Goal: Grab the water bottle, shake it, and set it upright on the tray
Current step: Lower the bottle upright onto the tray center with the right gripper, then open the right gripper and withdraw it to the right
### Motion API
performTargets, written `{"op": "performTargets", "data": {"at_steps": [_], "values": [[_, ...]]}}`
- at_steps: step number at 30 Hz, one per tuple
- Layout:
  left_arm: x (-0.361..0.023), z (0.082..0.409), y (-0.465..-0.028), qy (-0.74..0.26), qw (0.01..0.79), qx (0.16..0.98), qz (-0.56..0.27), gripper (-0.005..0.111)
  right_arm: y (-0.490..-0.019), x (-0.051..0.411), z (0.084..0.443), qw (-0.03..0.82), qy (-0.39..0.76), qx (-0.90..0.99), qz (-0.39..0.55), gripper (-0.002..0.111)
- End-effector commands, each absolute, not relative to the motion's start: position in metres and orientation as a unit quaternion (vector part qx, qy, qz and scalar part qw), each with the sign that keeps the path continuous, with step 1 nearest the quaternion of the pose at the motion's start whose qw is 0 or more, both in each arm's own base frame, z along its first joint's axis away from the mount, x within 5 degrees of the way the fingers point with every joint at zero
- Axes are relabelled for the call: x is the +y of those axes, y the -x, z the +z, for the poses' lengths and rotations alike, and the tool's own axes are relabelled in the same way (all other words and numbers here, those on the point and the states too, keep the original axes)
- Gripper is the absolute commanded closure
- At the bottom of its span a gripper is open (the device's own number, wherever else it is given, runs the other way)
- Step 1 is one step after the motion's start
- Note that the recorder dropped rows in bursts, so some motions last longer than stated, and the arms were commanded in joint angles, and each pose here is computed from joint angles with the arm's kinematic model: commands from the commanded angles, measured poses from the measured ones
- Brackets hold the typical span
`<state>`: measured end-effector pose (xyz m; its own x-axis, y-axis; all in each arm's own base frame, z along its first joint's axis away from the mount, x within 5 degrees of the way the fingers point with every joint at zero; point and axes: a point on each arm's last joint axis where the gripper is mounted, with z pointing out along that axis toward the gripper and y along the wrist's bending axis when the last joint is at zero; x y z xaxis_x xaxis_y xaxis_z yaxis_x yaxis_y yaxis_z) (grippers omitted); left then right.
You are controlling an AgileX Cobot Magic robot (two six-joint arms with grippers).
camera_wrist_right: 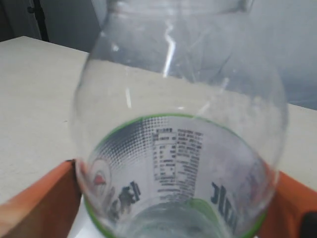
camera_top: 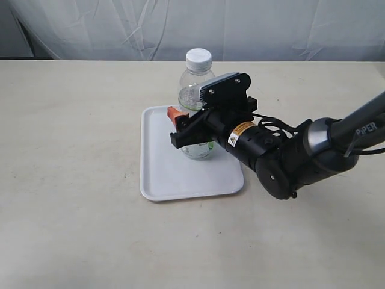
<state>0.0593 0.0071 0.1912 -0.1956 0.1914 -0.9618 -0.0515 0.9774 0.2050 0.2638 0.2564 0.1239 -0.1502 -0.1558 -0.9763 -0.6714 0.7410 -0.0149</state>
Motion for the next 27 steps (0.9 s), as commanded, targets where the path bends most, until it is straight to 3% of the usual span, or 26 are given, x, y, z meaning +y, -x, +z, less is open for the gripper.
{"op": "performTargets", "data": {"at_steps": [1,8,19,27], "values": [[0.007,0.192,-0.059,-0.044,0.638,0.762,0.095,0.107,-0.265,0.257,0.127,0.583,0.283,0.728,0.223,0.024],[0.007,0.192,-0.059,-0.044,0.638,0.762,0.095,0.107,-0.261,0.254,0.114,0.517,0.283,0.779,0.214,0.021],[0.007,0.192,-0.059,-0.044,0.638,0.762,0.095,0.107,-0.252,0.246,0.124,0.475,0.276,0.809,0.21,0.021],[0.007,0.192,-0.059,-0.044,0.638,0.762,0.095,0.107,-0.222,0.213,0.134,0.441,0.259,0.837,0.196,0.021]]}}
